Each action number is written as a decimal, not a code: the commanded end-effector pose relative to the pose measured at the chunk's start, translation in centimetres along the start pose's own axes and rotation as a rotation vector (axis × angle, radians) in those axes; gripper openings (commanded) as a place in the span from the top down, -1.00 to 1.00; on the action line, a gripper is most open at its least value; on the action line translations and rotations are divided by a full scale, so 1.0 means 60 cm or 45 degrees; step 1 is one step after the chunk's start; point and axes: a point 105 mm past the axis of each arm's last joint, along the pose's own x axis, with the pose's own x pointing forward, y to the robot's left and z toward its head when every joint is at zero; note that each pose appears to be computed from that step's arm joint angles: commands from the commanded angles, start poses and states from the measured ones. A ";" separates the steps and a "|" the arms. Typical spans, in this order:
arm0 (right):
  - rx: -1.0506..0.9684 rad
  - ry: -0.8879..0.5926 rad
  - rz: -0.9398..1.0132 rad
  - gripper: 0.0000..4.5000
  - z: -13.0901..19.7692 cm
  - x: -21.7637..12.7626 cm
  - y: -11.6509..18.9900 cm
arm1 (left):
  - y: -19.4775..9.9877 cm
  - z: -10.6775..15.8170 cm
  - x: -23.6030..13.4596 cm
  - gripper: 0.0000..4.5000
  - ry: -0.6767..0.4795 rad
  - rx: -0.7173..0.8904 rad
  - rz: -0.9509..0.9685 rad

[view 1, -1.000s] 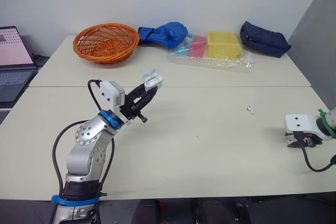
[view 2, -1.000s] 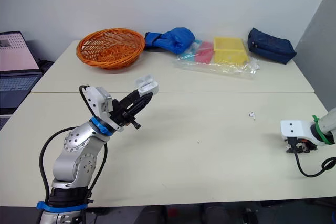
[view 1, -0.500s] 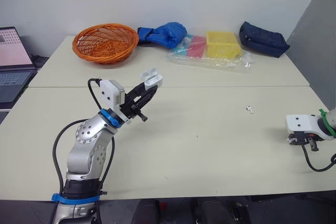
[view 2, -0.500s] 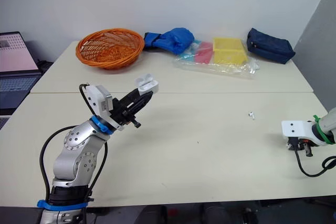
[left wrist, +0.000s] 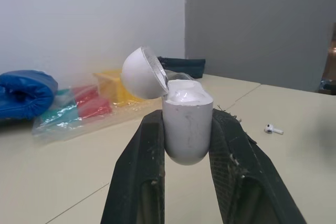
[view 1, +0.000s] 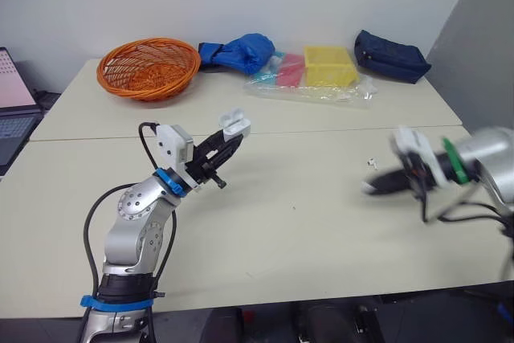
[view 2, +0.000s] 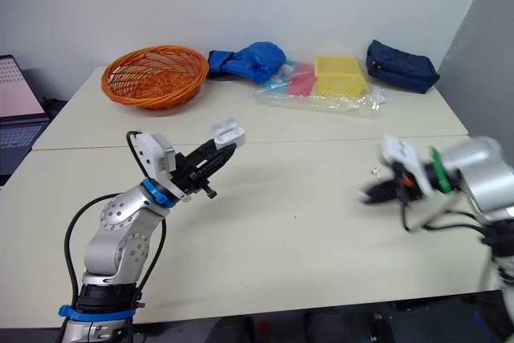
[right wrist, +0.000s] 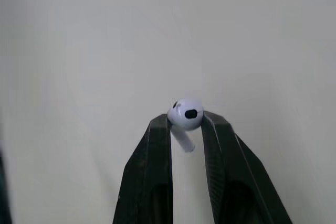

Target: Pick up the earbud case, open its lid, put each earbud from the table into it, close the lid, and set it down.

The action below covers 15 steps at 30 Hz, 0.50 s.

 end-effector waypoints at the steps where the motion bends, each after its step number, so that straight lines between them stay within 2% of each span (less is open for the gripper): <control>1: 0.100 -0.344 0.010 0.81 0.106 0.013 0.031 | -0.005 0.018 0.009 0.65 -0.057 0.055 -0.042; 6: 0.076 -0.643 -0.069 0.81 0.169 0.069 0.052 | -0.011 0.019 0.024 0.65 -0.090 0.052 -0.053; 11: 0.095 -0.837 -0.243 0.81 0.186 0.124 0.043 | -0.015 0.026 0.042 0.65 -0.153 0.080 -0.011; 15: 0.106 -0.930 -0.388 0.81 0.195 0.146 0.021 | -0.014 0.035 0.055 0.65 -0.207 0.120 0.036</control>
